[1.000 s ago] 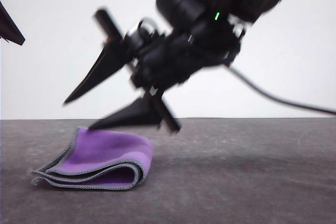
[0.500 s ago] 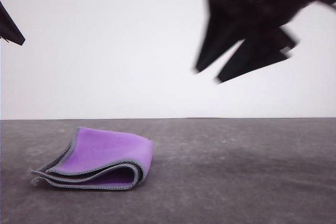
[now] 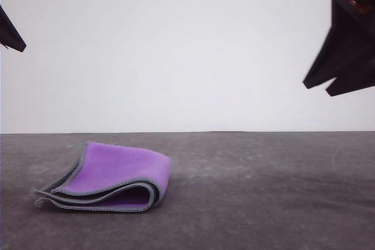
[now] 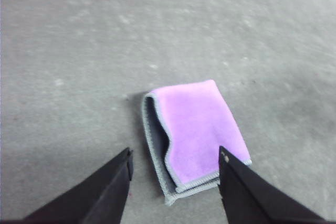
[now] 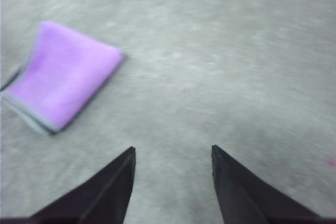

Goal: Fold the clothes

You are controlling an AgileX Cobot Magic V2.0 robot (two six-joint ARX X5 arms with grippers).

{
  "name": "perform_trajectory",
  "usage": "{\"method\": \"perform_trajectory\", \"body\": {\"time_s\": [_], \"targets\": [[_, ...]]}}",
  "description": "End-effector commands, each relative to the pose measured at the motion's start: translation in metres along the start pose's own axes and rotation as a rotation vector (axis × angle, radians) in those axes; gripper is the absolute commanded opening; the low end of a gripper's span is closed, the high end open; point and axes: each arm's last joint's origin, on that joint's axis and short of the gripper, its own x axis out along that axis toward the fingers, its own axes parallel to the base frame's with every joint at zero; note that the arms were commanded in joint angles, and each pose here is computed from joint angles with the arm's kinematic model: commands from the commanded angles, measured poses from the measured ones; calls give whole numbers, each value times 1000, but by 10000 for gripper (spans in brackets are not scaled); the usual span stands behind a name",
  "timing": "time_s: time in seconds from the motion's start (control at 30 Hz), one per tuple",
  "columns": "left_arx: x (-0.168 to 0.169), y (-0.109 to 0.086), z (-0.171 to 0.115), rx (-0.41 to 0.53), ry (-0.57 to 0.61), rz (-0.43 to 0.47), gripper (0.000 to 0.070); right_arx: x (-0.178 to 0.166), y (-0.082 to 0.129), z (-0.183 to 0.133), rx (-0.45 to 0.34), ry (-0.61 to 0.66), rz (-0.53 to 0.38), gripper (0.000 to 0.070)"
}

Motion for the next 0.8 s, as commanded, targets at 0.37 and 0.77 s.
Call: {"method": "perform_trajectory", "body": {"time_s": [0.37,0.77], "targets": [[0,-1,1,5,-10,-2,0,1,0,2,-1,-19,0,14],[0,-1,2,5,-11,-2,0,1,0,3,-2,-23,2,14]]}}
